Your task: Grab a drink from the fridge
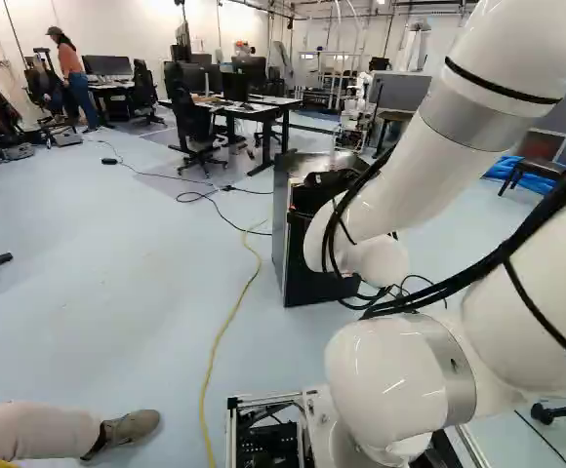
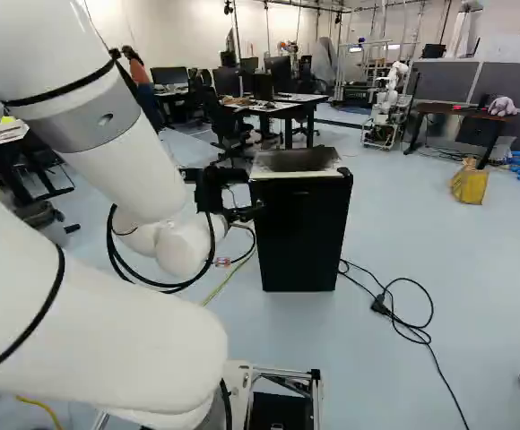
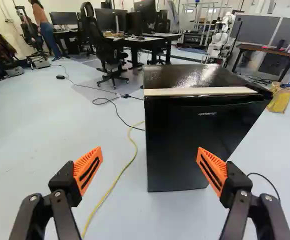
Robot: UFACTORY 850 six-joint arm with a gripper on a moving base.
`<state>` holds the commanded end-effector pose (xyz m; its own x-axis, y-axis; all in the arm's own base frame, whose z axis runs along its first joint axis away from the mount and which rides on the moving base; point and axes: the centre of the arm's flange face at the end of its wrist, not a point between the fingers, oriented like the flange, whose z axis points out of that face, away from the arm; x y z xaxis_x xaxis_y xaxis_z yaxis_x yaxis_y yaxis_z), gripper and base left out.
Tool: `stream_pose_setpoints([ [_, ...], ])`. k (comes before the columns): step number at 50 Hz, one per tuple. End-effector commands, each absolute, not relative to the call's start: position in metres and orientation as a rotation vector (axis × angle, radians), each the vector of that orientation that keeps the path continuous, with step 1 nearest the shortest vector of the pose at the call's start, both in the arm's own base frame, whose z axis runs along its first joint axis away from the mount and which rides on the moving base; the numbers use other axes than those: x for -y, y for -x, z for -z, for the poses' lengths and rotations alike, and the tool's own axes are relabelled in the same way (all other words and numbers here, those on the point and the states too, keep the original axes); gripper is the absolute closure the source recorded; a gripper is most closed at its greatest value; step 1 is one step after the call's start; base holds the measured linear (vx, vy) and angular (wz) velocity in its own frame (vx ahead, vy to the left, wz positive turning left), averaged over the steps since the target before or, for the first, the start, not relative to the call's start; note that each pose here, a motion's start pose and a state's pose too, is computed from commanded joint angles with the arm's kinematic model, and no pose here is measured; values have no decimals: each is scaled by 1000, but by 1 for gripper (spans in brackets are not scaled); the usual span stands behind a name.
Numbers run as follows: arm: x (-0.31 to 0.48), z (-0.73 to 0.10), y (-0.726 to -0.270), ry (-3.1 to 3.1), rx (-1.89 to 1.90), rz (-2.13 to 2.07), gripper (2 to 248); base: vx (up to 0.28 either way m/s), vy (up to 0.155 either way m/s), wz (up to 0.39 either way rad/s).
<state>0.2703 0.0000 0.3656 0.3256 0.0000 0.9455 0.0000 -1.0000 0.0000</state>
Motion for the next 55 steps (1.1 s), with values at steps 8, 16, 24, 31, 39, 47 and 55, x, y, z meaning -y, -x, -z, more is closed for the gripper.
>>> stream_pose_setpoints([
  [8, 0, -366, -270, -2558, 0, -1824, 3, 54, 31, -11],
  [16, 0, -366, -270, -2558, 0, -1824, 3, 55, 33, -8],
  [24, 0, -366, -270, -2558, 0, -1824, 3, 49, 32, -7],
  [31, 0, -366, -270, -2558, 0, -1824, 3, 45, 30, -7],
  [39, 0, -366, -270, -2558, 0, -1824, 3, 41, 29, -7],
  [47, 0, -366, -270, -2558, 0, -1824, 3, 40, 29, -10],
  [55, 0, -366, -270, -2558, 0, -1824, 3, 30, 28, -5],
])
